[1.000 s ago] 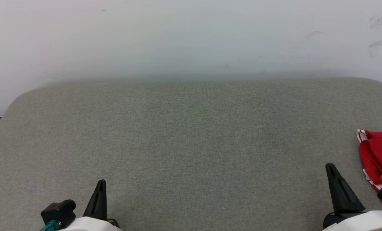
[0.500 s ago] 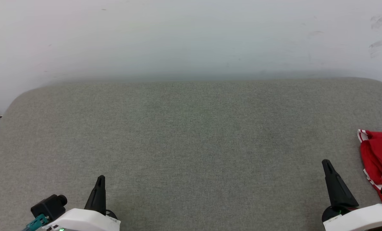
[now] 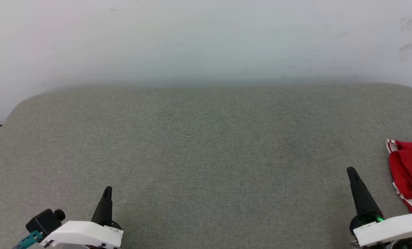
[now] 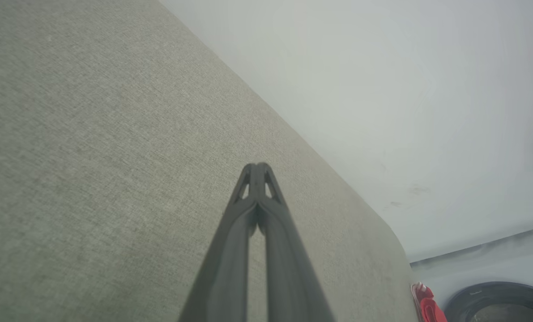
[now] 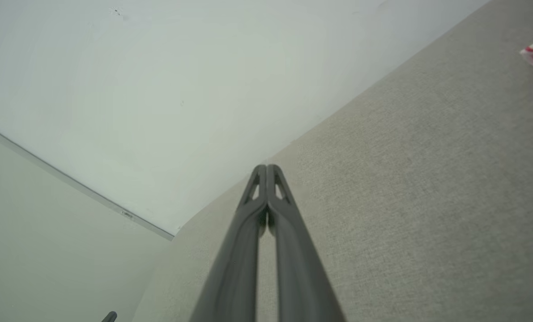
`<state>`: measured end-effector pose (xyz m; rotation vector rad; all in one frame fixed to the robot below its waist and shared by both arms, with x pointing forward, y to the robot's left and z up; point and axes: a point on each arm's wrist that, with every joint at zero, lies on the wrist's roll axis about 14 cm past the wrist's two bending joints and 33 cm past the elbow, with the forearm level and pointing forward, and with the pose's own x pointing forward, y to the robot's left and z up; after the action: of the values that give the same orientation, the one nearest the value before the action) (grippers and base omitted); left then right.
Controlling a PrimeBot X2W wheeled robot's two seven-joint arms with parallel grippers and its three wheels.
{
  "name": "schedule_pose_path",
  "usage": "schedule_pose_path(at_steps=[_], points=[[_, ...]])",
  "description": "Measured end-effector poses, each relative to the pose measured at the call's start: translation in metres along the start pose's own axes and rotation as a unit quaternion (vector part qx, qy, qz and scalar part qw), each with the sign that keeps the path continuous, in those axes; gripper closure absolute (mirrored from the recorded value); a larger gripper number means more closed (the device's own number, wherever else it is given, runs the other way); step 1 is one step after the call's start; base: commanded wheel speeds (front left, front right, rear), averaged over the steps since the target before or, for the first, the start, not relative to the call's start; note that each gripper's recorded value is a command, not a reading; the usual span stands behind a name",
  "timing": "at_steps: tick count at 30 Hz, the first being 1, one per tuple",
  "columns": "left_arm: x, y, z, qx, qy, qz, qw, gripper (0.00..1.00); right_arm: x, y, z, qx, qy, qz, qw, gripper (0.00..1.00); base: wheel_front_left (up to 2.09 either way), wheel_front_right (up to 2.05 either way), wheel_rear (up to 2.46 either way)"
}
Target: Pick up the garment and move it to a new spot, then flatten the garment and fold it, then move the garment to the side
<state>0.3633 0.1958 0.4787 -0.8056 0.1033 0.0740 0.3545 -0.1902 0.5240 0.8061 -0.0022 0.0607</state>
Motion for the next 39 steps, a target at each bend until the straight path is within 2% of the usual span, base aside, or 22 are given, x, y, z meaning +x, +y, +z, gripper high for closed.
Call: schedule_pose_path(at_steps=[18,39], points=[[0.008,-0.004,0.005,-0.109,0.001,-0.007,0.994,1.0,0.01,-0.005,-0.002,0.108,-0.003,-0.005,0.994,1.0,0.0,0.0,0.0],[0.012,-0.007,0.008,-0.214,0.003,-0.018,0.977,1.0,0.017,-0.013,-0.004,0.212,-0.006,-0.015,0.977,1.0,0.0,0.0,0.0]])
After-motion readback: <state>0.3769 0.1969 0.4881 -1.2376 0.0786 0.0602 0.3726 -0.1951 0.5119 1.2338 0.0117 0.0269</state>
